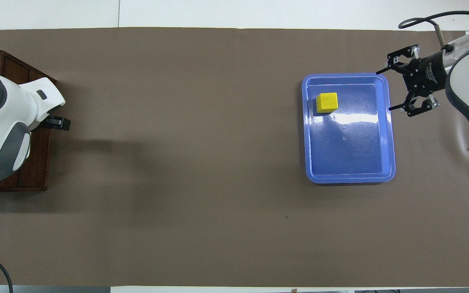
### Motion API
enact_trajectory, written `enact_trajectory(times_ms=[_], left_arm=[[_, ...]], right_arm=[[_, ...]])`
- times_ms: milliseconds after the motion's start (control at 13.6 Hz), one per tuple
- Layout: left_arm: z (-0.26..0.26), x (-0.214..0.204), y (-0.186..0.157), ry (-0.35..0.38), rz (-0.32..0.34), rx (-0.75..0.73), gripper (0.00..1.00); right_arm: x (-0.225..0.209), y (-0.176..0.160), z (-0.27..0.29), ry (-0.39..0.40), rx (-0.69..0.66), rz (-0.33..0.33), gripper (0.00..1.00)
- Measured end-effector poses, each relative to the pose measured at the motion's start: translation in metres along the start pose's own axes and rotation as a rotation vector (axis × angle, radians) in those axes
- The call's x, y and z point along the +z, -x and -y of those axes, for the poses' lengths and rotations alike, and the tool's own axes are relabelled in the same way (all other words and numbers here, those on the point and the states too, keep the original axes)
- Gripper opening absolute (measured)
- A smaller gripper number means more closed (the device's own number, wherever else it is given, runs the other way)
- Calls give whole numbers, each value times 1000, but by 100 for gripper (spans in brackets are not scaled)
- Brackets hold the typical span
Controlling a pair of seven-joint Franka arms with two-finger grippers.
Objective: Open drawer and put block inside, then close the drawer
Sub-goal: 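Pull the drawer open with the left gripper while the right gripper reaches the cube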
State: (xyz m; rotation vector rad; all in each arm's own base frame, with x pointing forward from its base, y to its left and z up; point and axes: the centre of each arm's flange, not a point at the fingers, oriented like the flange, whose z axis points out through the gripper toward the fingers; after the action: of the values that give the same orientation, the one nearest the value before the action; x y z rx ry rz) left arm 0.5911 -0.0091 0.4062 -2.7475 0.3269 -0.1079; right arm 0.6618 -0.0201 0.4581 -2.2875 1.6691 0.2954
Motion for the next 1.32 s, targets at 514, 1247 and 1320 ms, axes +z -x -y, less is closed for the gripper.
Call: enact_trajectory(times_ms=[514, 1247, 1320], left_arm=[[-11, 20, -5, 0, -5, 18, 100], [-86, -13, -20, 68, -53, -89, 100], [-92, -15, -20, 73, -55, -97, 100]], right_arm=[[100, -47, 5, -32, 186, 183, 98], [144, -56, -6, -48, 256, 204, 98], [147, -58, -6, -47, 259, 203, 98]])
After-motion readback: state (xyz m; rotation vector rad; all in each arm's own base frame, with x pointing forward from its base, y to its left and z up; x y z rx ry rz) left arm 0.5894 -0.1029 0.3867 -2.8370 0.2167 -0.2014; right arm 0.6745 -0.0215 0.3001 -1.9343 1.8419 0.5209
